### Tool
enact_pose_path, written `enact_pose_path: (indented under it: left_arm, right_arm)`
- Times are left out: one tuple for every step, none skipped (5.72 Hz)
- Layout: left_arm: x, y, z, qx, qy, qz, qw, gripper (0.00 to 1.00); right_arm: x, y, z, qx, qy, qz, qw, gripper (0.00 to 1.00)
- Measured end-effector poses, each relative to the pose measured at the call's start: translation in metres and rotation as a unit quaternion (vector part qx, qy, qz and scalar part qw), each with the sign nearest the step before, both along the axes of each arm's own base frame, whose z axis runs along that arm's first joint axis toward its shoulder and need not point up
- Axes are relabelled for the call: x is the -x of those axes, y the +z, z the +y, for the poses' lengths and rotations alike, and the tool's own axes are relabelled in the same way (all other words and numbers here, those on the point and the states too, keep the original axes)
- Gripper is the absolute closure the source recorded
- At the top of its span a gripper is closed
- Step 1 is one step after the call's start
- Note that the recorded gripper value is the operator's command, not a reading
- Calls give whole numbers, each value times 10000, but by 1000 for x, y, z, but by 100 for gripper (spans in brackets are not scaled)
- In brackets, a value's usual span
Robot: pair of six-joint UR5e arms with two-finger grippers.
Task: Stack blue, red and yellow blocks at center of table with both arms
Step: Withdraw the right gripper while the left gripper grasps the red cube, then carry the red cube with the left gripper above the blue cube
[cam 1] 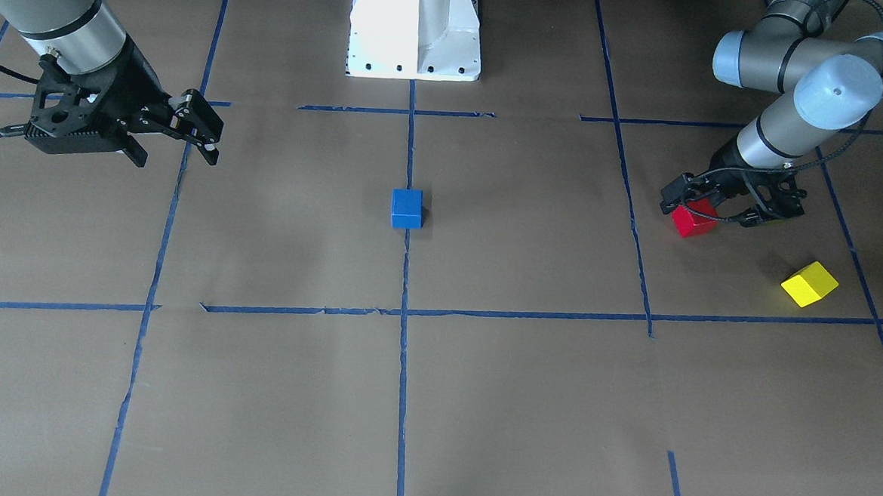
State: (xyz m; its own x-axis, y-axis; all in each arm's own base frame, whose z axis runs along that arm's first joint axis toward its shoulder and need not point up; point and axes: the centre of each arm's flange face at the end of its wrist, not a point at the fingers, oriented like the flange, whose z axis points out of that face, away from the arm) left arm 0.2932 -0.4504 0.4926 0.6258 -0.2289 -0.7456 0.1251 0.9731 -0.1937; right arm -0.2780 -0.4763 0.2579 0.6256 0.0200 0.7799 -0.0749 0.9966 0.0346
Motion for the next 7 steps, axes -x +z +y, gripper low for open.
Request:
enact_pose_path:
  left_arm:
    - [-1, 9, -2, -4, -61, -126, 9999, 0]
    - [-1, 18, -2, -17, -46, -218, 9998, 0]
    - [-4, 27, -3, -2, 9, -279, 9996, 0]
    - [-9, 34, -4, 26, 57, -317, 9995, 8]
    - [-13, 35, -2, 40, 101, -317, 9994, 72]
    - [-15, 36, -1, 56, 128, -316, 9994, 98]
    - [-15, 38, 1, 64, 138, -332, 9993, 100]
  right_arm:
    - [0, 0, 1, 0, 2, -1, 10000, 0]
    - [0, 0, 1, 2, 2, -2, 10000, 0]
    - [0, 0, 1, 2, 3, -1, 10000, 0]
    - [0, 0, 1, 4, 5, 4, 10000, 0]
    - [1, 1, 1, 8, 2, 8, 10000, 0]
    - [1, 1, 0, 9, 0, 9, 10000, 0]
    - [1, 1, 1, 13, 3, 8, 10000, 0]
